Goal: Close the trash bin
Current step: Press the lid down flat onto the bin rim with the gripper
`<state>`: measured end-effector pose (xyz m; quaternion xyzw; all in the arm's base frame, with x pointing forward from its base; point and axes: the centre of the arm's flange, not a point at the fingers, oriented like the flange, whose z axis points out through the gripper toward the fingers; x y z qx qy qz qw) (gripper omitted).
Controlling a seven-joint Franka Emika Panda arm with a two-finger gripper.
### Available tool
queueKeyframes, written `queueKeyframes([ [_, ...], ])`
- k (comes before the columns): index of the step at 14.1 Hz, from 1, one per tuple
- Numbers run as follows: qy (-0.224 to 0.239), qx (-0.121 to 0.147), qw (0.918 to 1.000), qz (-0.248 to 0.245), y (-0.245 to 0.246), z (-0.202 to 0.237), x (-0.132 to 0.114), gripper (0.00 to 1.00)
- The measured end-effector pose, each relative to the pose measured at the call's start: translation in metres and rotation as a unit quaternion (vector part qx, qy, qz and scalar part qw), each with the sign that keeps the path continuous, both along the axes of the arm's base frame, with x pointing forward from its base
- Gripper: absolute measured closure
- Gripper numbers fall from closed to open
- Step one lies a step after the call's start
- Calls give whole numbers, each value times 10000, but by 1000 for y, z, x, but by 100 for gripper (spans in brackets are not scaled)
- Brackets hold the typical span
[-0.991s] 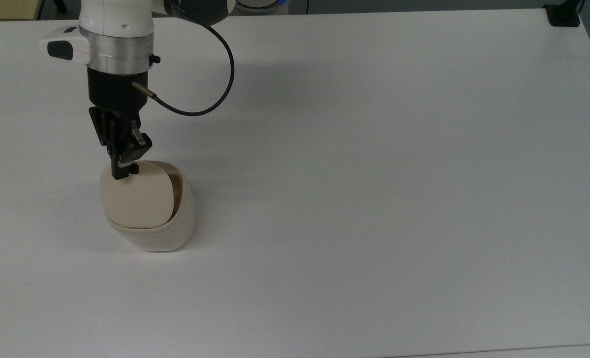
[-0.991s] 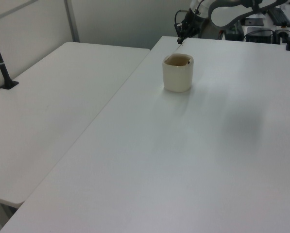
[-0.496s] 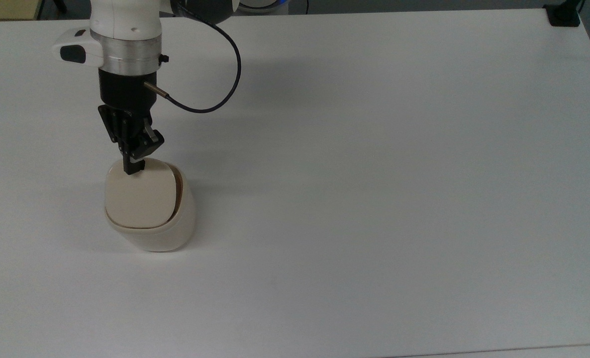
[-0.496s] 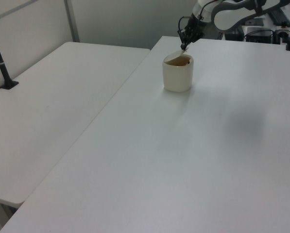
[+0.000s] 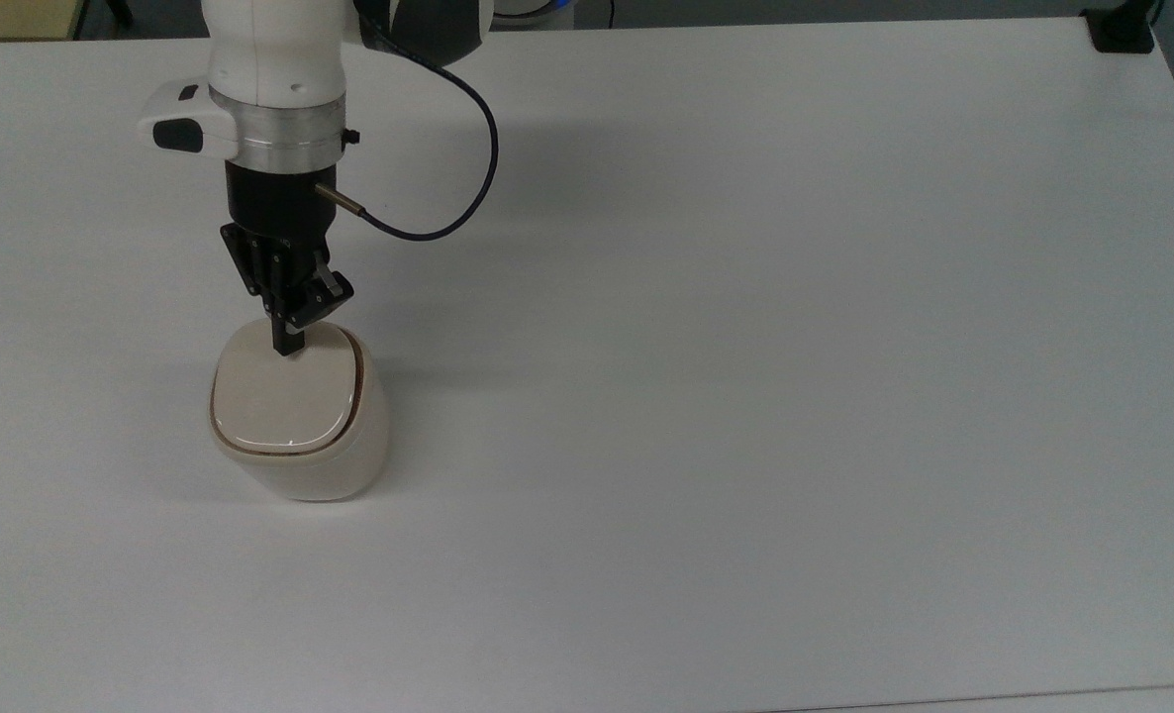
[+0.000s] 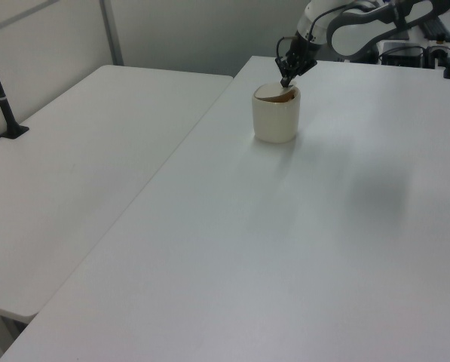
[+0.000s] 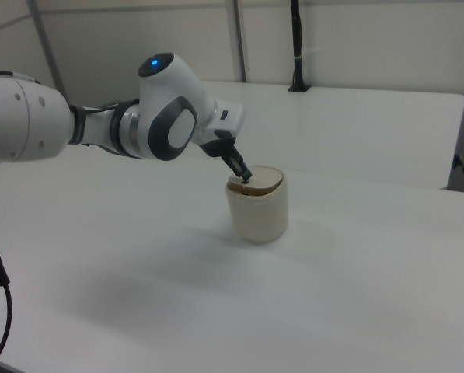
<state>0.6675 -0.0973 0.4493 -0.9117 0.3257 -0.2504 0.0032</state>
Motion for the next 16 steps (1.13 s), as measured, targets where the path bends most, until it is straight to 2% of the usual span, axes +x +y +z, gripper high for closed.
queueKeyframes([
  [7,153,-119,9998,101,3,-18,3,99],
  [11,212,-350,9988,277,8,-21,4,99],
  [16,236,-369,9987,269,8,-13,2,99],
])
